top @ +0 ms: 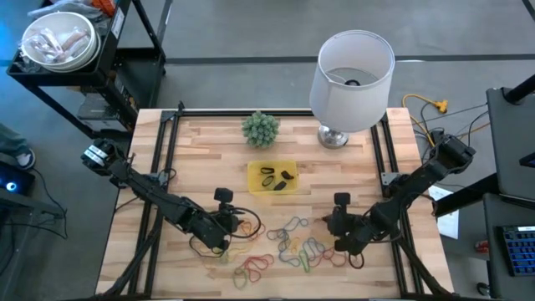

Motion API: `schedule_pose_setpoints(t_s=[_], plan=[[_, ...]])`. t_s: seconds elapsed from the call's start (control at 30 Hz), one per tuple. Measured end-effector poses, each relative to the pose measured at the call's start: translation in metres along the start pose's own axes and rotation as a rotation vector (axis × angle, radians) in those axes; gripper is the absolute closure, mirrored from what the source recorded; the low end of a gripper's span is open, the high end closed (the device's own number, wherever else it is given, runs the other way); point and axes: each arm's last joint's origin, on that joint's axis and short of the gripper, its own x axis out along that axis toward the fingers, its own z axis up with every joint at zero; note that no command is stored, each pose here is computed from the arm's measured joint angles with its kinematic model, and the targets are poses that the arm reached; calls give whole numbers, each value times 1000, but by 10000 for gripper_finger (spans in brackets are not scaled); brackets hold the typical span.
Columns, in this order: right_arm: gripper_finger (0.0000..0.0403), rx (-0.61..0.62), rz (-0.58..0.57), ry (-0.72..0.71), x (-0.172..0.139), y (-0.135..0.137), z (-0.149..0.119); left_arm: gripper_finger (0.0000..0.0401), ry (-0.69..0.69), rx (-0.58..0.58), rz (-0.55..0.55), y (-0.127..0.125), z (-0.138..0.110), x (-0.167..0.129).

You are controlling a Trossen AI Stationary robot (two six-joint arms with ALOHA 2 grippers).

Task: Pick and place rubber bands into bin
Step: Put the red rubber band into the yellow bin

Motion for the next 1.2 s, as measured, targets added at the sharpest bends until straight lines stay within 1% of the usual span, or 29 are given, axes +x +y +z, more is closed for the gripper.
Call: schedule_pose_setpoints(t_s=[0.33,0.73,0.9,1.07,1.2], plan=[[395,-148,-211,-169,-14,-1,28,301,2,1,3,0,-1,1],[394,-270,-373,-263,-34,-6,66,301,-14,-2,6,-3,-17,8],[394,-290,-419,-264,-38,-16,86,301,-18,-4,9,-3,-17,8],[394,-280,-459,-239,-33,-32,99,301,-19,-4,9,-3,-17,8],[394,-247,-439,-237,-23,-46,110,301,-21,-6,8,-3,-17,8]])
